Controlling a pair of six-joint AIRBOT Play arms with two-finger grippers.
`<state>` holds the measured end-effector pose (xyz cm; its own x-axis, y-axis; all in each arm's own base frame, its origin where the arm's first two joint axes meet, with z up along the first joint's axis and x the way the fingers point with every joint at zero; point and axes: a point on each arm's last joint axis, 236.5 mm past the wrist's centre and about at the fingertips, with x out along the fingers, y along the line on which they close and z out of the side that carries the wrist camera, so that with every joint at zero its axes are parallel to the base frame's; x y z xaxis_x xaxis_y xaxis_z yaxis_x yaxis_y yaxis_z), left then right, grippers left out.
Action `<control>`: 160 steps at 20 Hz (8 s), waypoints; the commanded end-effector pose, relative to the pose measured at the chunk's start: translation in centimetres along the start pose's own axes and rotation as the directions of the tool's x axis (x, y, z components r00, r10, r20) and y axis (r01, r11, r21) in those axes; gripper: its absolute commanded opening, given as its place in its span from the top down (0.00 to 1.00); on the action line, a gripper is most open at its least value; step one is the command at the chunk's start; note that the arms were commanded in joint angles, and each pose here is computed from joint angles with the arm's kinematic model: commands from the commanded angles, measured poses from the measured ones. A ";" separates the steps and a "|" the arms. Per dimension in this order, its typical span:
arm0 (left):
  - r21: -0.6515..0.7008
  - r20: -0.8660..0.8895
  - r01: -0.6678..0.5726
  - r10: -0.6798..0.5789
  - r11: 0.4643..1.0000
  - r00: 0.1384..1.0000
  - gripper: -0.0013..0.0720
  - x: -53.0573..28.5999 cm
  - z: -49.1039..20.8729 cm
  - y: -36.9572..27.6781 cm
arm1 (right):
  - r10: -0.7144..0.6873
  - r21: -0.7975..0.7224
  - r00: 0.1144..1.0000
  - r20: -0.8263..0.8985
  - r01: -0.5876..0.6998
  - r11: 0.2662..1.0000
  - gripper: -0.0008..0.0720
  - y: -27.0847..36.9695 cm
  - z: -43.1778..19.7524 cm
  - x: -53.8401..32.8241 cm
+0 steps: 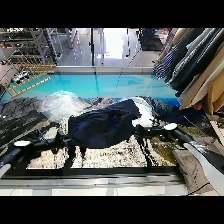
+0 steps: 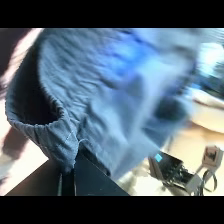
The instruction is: Fold the clothes and pants, and hang the long-sleeved shirts on hangers.
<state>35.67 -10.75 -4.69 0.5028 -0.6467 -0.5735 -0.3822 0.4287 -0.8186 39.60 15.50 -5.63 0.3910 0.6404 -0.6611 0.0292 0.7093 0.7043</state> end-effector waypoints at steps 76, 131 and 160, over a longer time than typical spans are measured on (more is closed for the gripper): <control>0.792 -0.005 0.000 0.006 0.610 1.000 0.27 -5.2 15.3 -13.3 | 0.162 0.034 0.953 -0.255 -0.159 0.987 0.27 10.2 -12.6 11.6; 0.696 -0.247 0.136 0.056 0.705 0.967 0.95 -5.4 5.0 -17.3 | -0.177 -0.701 0.950 -0.258 -0.058 0.711 0.03 7.7 -1.0 11.2; 0.702 -0.287 0.159 0.071 0.694 0.955 0.96 -5.5 3.9 -17.0 | 0.081 0.056 0.963 -0.256 -0.068 0.996 0.11 3.9 -1.4 8.6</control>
<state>42.42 -11.94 12.27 0.2313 -0.7683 -0.5969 0.3543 0.6379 -0.6838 40.61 24.11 -7.05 0.1021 0.7156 -0.6910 -0.0158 0.6957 0.7182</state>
